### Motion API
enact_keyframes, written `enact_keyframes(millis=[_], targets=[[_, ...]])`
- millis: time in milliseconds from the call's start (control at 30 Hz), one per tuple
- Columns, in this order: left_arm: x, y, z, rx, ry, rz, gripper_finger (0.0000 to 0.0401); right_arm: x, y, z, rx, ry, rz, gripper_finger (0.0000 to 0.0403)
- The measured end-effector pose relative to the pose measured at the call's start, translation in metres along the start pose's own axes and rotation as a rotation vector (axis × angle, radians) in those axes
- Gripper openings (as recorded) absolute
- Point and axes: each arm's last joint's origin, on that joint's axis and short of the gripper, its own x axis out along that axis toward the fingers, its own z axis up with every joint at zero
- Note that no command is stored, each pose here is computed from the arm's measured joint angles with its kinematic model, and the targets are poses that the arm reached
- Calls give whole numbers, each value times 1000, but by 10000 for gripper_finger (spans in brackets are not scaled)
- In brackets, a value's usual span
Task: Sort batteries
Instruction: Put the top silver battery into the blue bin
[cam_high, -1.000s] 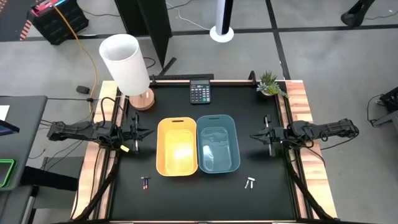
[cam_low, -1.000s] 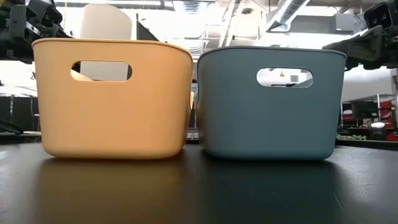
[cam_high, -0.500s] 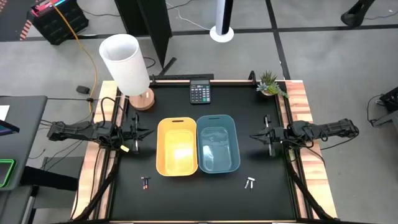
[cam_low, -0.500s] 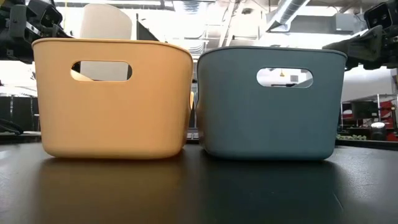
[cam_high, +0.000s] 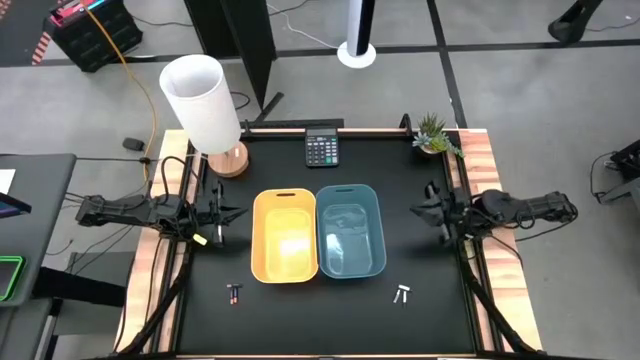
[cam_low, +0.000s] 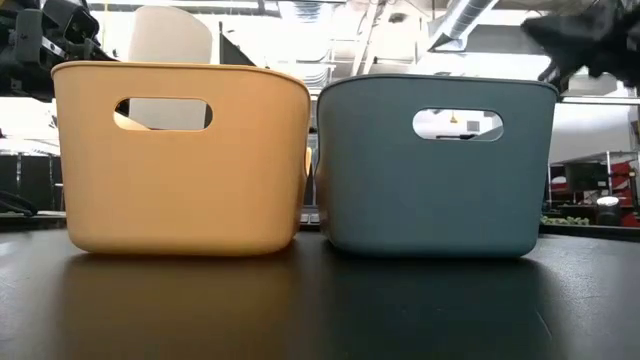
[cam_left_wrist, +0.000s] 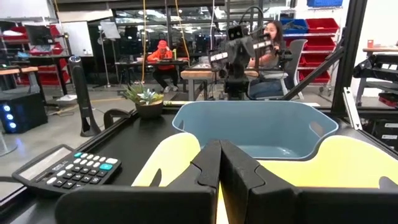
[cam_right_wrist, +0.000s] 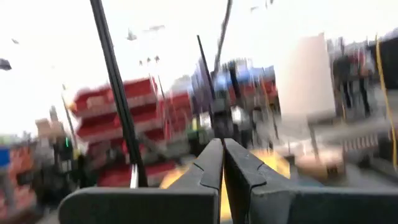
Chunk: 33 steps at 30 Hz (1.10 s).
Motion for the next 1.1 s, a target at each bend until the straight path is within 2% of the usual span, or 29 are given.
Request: enact_keyframes(millis=[100,233,300,400,500,567,667,800,900,1100], targets=[[0,0,0,-74,-1,0,0,0,1,13,18,-115,4,33],[0,0,1,-323,-14,7,0,1,3,27,20,-131,0,33],[0,1,2,-427,-29,20,0,2,5,32,13,-93,-1,33],[0,0,2,-520,-14,-16,0,6,11,40,8,63,78,33],[0,-2,-1,-540,20,-46,0,13,23,48,63,229,201,33],[1,-3,-2,-529,37,-61,0,20,31,48,68,351,253,33],[3,-6,-5,-473,82,-81,0,37,47,53,-13,482,278,33],[6,-8,-12,-409,157,-83,0,57,69,63,-130,741,204,33],[9,-9,-17,-423,207,-68,0,67,84,59,-163,1000,106,33],[12,-11,-19,-423,242,-90,0,64,112,16,-143,1391,-121,37]])
